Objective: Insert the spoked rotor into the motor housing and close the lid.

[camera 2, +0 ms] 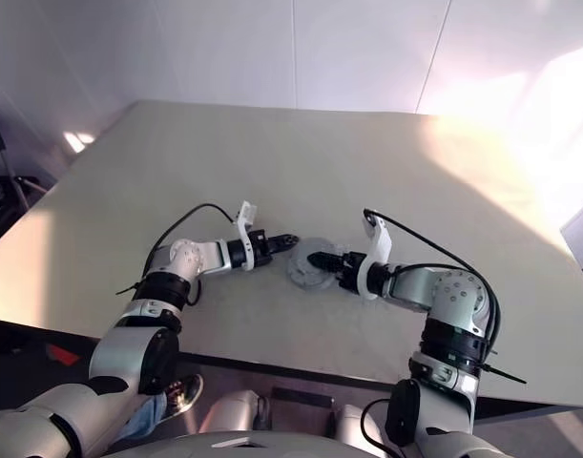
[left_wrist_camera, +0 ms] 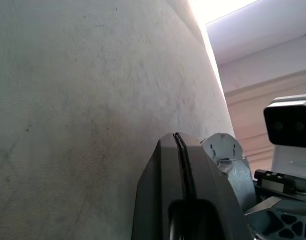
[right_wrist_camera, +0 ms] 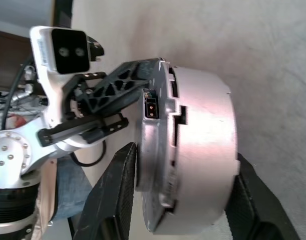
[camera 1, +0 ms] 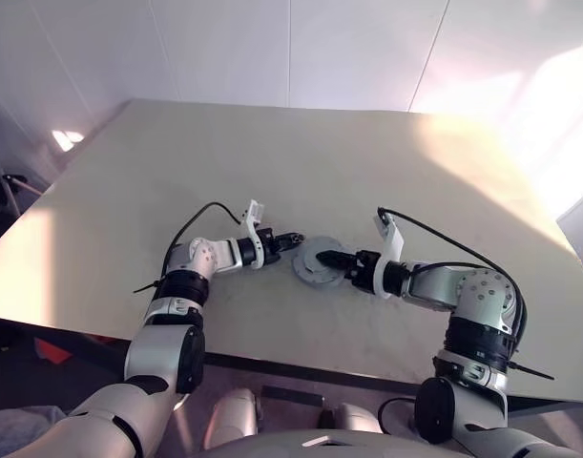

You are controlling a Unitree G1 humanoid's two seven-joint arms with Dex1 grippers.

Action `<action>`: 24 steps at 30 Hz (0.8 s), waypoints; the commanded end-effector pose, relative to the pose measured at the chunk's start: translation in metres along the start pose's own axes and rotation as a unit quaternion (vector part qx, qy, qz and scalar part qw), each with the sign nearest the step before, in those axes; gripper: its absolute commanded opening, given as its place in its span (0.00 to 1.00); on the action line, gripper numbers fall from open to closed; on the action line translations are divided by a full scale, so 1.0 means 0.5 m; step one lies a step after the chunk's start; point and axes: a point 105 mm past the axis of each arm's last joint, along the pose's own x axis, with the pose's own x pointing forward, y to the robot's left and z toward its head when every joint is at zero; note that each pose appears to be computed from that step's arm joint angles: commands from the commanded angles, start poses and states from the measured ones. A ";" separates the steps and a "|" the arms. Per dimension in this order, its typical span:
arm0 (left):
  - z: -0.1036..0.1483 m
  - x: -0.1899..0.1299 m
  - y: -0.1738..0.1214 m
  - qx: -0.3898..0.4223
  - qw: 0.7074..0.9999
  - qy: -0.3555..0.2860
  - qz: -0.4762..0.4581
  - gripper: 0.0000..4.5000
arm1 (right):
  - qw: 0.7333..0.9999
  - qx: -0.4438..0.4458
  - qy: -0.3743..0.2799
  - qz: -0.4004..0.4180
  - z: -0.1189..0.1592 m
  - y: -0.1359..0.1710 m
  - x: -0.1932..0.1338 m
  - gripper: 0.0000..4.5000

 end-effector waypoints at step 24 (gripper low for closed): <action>0.101 -0.069 0.028 -0.036 0.985 -0.170 -0.002 0.00 | 0.981 0.100 -0.155 0.058 0.169 0.053 -0.001 0.48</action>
